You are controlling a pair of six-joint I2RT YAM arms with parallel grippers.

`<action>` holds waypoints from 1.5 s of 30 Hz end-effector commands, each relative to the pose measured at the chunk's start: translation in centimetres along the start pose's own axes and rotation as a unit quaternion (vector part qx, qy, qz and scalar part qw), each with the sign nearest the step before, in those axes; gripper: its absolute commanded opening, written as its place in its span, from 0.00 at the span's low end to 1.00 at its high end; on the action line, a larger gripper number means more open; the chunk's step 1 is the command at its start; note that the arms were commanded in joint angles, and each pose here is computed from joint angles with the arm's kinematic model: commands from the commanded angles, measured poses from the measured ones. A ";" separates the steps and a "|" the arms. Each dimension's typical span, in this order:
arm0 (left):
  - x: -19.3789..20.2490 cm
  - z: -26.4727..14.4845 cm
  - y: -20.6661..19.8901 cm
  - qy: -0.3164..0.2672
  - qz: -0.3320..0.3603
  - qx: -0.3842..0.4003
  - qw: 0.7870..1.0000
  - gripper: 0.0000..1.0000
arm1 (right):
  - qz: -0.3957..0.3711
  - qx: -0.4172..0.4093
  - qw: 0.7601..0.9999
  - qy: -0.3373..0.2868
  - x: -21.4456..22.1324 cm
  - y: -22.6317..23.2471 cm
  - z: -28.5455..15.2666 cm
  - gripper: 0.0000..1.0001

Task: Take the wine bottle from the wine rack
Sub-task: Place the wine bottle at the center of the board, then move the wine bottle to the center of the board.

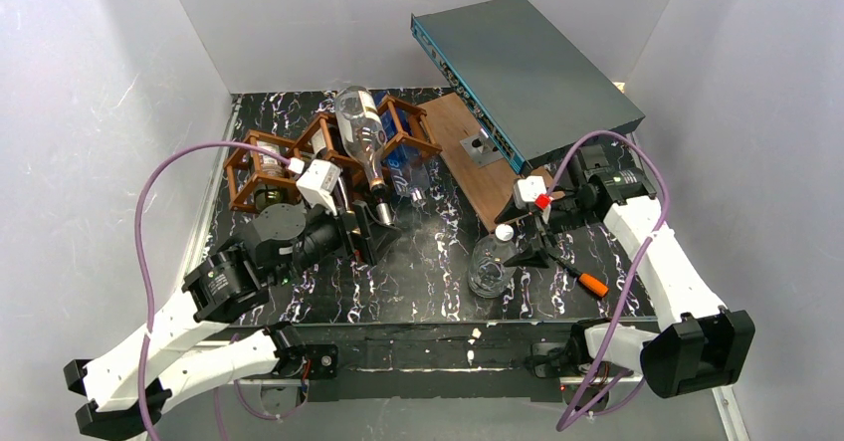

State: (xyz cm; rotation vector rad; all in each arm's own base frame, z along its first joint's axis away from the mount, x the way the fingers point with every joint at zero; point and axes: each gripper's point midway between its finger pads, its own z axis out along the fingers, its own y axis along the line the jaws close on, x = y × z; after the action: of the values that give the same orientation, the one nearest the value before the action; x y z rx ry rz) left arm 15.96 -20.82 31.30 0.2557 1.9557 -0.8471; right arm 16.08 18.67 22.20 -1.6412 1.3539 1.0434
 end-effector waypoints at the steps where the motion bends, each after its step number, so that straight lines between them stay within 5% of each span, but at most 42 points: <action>1: -0.4 -0.3 1.5 -0.020 0.005 -0.031 0.999 0.98 | -0.010 0.018 1.000 0.015 -1.0 -1.8 -0.1 0.95; 11: -0.4 -0.3 1.6 -0.023 0.000 -0.033 0.999 0.98 | -0.016 0.015 0.999 0.025 -0.7 -1.9 0.6 0.74; 26: -0.3 -1.0 1.7 -0.030 -0.012 -0.027 0.999 0.98 | 0.002 0.064 0.998 0.029 -2.5 -2.2 -1.7 0.18; 37: 0.1 -2.0 2.3 -0.039 -0.016 -0.027 0.999 0.98 | 0.040 0.188 0.979 0.059 -3.6 -3.8 -7.4 0.10; 45: 0.1 -2.8 2.7 -0.050 -0.016 -0.026 0.998 0.98 | 0.080 0.324 0.936 0.116 -2.2 -6.6 -12.8 0.08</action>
State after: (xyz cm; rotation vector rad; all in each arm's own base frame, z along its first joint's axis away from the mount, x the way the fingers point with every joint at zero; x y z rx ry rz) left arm 14.99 -17.76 31.14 0.1742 1.8957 -0.8508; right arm 21.88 10.10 25.15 -1.2778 1.8619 0.5743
